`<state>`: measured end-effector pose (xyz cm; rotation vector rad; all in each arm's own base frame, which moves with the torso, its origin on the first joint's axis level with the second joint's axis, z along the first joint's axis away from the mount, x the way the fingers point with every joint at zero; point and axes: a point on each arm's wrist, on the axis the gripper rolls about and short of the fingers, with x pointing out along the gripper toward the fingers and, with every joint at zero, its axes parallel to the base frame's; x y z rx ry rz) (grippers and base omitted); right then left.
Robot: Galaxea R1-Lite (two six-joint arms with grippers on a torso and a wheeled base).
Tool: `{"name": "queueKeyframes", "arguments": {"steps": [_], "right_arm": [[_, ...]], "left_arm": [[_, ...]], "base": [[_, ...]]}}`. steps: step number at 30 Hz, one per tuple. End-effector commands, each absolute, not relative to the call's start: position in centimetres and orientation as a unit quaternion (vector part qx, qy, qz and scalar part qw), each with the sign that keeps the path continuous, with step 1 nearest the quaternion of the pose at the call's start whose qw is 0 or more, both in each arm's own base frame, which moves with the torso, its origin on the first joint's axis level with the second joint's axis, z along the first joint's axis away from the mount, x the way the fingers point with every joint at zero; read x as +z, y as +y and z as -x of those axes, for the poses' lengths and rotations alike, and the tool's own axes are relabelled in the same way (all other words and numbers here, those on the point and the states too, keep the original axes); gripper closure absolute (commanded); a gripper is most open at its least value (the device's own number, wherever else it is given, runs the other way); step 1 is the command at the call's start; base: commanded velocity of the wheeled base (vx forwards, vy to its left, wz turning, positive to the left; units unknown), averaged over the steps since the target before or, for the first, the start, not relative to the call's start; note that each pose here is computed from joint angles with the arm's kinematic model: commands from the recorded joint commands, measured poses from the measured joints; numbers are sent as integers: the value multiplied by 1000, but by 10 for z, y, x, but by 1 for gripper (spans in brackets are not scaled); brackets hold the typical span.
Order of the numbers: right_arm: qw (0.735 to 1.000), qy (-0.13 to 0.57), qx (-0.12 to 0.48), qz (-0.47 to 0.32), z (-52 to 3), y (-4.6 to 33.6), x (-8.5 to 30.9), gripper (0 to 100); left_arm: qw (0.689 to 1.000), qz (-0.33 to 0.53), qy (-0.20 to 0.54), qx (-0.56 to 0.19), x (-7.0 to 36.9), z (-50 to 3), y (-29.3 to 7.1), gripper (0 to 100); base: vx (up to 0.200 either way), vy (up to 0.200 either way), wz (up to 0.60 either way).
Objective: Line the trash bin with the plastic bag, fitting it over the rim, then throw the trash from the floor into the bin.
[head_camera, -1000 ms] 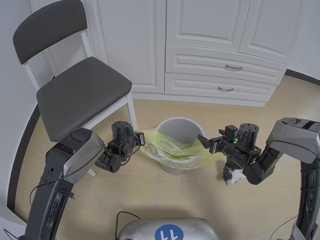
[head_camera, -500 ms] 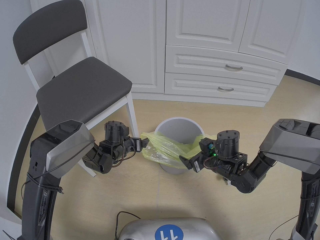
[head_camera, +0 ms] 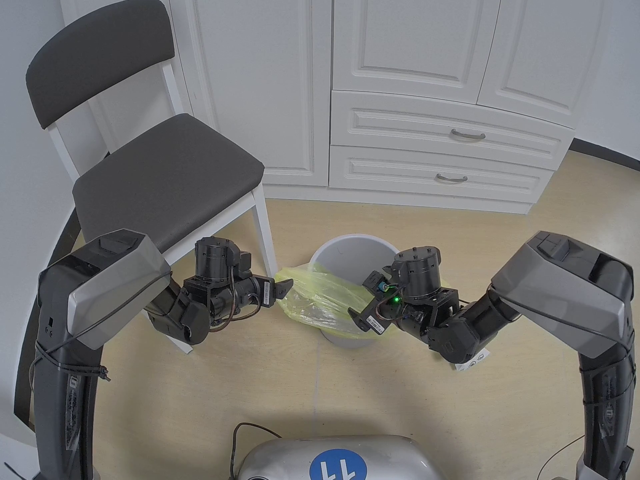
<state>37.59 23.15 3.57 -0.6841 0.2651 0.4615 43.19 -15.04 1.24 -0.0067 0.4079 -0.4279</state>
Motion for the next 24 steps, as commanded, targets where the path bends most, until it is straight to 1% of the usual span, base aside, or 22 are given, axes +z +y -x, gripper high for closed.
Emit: {"name": "queueKeyframes", "arguments": {"steps": [1, 4, 12, 16, 20, 24], "right_arm": [[896, 165, 216, 352, -395, 231, -2, 0], [893, 175, 215, 354, -398, 228, -4, 0], [897, 170, 203, 353, -409, 231, -9, 0], [895, 182, 194, 358, -412, 232, -14, 0], [897, 179, 190, 357, -419, 233, -16, 0], [901, 171, 188, 351, -415, 231, -4, 0]], "left_arm": [[957, 3, 197, -212, 15, -433, -149, 0], [957, 3, 197, -212, 15, -432, -150, 0], [958, 4, 194, -211, 18, -433, -150, 0], [959, 4, 193, -210, 19, -433, -148, 0], [959, 4, 191, -209, 19, -434, -148, 0], [960, 5, 187, -207, 22, -435, -146, 0]], "base": [[0, 0, 0], [0, 0, 0], [0, 0, 0], [0, 0, 0], [0, 0, 0], [0, 0, 0]]}}
